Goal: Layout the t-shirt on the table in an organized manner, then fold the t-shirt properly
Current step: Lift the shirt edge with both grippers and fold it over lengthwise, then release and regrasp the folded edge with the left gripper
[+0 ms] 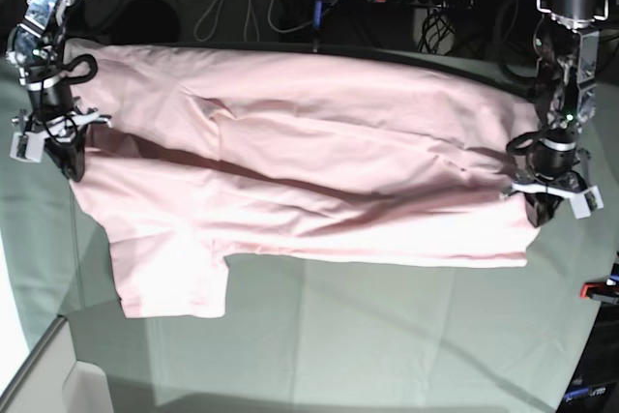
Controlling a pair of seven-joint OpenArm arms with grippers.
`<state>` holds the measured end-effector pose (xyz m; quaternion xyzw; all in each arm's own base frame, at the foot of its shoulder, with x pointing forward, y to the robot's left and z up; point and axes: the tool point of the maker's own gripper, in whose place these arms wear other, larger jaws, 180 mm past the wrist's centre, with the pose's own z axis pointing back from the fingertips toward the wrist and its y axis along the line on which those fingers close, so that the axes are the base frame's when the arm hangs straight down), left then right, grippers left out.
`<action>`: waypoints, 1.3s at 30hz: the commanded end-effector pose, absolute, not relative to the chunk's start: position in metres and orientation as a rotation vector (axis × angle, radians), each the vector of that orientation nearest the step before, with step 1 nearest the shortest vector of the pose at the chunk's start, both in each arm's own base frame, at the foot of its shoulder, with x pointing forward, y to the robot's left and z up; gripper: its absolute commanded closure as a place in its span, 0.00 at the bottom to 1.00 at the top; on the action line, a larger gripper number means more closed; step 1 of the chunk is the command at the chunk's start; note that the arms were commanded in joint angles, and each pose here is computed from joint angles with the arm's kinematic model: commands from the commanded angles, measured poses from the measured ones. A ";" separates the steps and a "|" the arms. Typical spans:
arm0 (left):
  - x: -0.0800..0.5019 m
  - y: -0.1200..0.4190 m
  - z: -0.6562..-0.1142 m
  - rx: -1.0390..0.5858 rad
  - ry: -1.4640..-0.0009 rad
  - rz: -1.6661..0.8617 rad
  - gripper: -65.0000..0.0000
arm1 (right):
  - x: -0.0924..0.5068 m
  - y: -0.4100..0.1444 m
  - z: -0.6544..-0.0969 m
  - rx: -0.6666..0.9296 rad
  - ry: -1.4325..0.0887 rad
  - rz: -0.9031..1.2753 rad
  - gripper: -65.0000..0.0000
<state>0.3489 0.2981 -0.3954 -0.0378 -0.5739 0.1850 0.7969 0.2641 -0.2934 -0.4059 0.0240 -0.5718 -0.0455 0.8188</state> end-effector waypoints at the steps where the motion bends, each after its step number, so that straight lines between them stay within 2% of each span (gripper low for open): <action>1: 0.356 0.305 -0.379 -0.072 -1.287 0.385 0.71 | 0.265 -0.300 -0.394 0.039 -1.246 -0.082 0.99; 3: 0.351 0.306 -0.383 -0.070 -1.276 0.389 0.58 | 0.262 -0.302 -0.400 0.033 -1.201 -0.073 0.89; 5: 0.346 0.306 -0.384 -0.071 -1.275 0.395 0.52 | 0.260 -0.305 -0.403 0.027 -1.176 -0.066 0.78; 7: 0.344 0.320 -0.377 -0.049 -1.296 0.424 0.51 | 0.259 -0.306 -0.403 0.027 -1.176 -0.068 0.68; 10: 0.341 0.345 -0.367 -0.006 -1.331 0.485 0.51 | 0.260 -0.310 -0.395 0.013 -1.196 -0.065 0.60; 13: 0.359 0.352 -0.348 -0.003 -1.379 0.493 0.50 | 0.264 -0.309 -0.385 0.001 -1.219 -0.046 0.60; 17: 0.388 0.346 -0.347 -0.020 -1.375 0.470 0.50 | 0.267 -0.308 -0.378 -0.004 -1.234 -0.033 0.60; 28: 0.434 0.337 -0.405 -0.014 -1.182 0.524 0.50 | 0.267 -0.309 -0.378 -0.010 -1.230 -0.026 0.60; 39: 0.455 0.320 -0.403 -0.017 -1.171 0.494 0.50 | 0.266 -0.309 -0.378 -0.010 -1.230 -0.028 0.60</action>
